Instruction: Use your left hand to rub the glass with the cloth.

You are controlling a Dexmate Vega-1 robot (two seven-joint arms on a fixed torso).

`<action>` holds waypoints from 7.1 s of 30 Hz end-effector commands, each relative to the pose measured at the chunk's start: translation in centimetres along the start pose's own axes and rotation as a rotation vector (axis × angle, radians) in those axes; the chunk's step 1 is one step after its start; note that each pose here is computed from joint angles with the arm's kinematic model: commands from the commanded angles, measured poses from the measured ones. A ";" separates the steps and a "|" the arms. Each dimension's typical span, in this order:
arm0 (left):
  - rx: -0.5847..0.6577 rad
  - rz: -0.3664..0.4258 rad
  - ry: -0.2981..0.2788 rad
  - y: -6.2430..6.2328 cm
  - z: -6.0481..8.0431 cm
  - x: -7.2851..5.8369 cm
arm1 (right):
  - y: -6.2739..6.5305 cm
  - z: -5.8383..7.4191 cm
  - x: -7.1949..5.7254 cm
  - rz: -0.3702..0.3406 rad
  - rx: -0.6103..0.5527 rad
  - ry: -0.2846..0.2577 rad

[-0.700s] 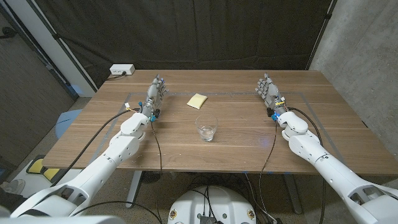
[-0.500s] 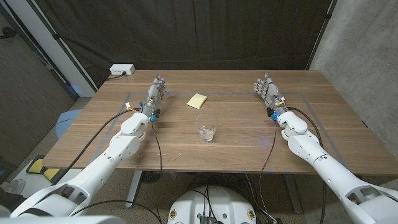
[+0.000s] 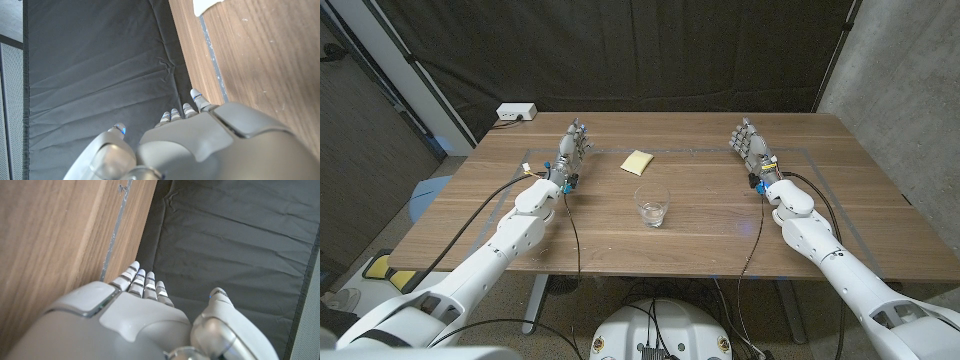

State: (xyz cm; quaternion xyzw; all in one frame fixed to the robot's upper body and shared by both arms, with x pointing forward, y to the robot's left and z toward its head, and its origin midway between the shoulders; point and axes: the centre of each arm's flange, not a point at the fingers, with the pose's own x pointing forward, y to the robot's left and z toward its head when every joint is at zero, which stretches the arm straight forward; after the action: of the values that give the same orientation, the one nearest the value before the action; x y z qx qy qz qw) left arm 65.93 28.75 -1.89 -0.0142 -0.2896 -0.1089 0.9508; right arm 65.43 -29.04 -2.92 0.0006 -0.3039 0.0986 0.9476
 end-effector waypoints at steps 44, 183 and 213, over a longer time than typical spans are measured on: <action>0.039 -0.119 0.026 -1.7 0.9 -0.2 | 5.8 1.2 -10.6 0.098 -0.228 -0.080; 0.071 -0.176 0.093 0.3 1.4 2.9 | 21.3 -4.4 -11.7 0.380 -0.745 -0.110; 0.066 -0.171 0.082 0.9 1.7 3.0 | 21.6 -4.7 -11.0 0.312 -0.594 -0.126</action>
State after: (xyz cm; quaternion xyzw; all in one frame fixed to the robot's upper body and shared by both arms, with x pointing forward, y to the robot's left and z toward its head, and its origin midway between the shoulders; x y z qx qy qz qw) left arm 67.66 29.09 1.08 0.0482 -0.2518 -0.1807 0.9495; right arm 55.13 -9.70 -14.36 -0.3358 -0.3722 0.1552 0.8512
